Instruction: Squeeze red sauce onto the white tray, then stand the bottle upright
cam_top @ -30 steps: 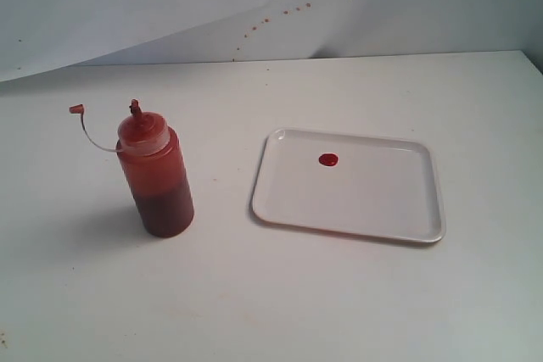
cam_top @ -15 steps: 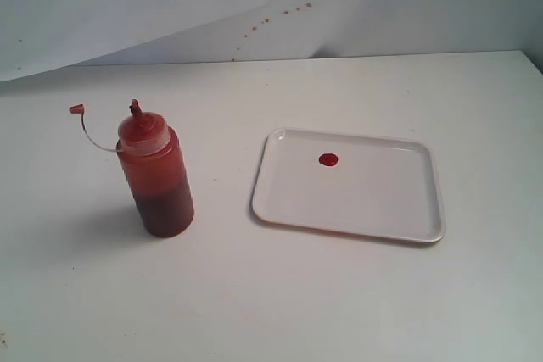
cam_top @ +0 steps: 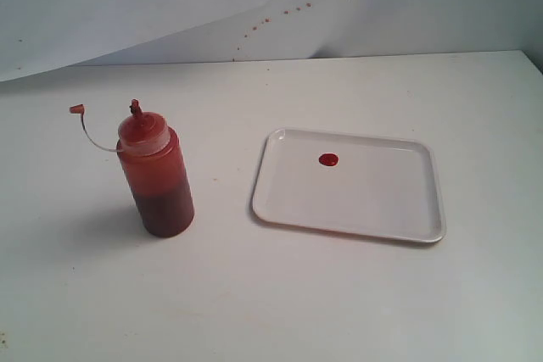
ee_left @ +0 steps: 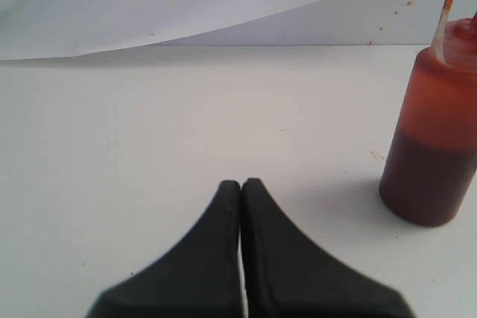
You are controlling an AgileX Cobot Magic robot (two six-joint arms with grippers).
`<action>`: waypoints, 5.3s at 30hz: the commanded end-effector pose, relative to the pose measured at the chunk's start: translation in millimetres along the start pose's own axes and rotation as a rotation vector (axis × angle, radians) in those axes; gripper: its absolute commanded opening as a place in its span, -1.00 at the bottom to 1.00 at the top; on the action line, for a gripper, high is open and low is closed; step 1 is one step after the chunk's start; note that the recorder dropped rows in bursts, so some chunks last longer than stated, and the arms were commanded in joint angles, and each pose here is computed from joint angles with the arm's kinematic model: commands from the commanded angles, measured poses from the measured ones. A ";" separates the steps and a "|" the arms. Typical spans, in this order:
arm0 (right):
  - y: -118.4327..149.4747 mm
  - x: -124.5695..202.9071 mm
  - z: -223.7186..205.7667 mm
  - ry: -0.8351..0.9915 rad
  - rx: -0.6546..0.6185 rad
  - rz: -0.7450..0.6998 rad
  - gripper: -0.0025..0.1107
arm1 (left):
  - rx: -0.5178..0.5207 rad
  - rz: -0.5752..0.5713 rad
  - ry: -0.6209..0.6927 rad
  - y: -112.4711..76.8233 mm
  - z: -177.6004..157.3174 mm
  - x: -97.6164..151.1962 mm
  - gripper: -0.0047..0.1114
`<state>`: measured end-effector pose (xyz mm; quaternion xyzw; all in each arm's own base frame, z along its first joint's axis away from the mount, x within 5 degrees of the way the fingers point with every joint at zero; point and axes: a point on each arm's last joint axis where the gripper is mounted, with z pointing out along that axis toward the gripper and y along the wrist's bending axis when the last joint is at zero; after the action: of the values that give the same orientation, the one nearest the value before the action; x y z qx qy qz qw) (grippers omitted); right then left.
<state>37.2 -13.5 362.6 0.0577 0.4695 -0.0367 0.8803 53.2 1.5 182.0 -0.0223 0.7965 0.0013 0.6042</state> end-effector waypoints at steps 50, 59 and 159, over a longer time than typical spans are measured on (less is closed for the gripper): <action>6.9 157.8 -87.6 0.827 -0.220 -0.074 -0.96 | 0.007 -0.008 -0.013 -0.4 0.2 0.1 -0.92; 5.8 158.1 -87.7 0.827 -0.228 -0.120 -0.96 | 0.007 -0.008 -0.013 -0.4 0.2 0.1 -0.92; 5.9 158.5 -88.2 0.835 -0.227 -0.116 -0.96 | 0.007 -0.008 -0.013 -0.4 0.2 0.1 -0.92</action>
<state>53.7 2.7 183.3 -0.0527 0.7900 -0.0053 0.6107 53.2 1.5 182.0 -0.0223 0.7965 0.0013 0.6042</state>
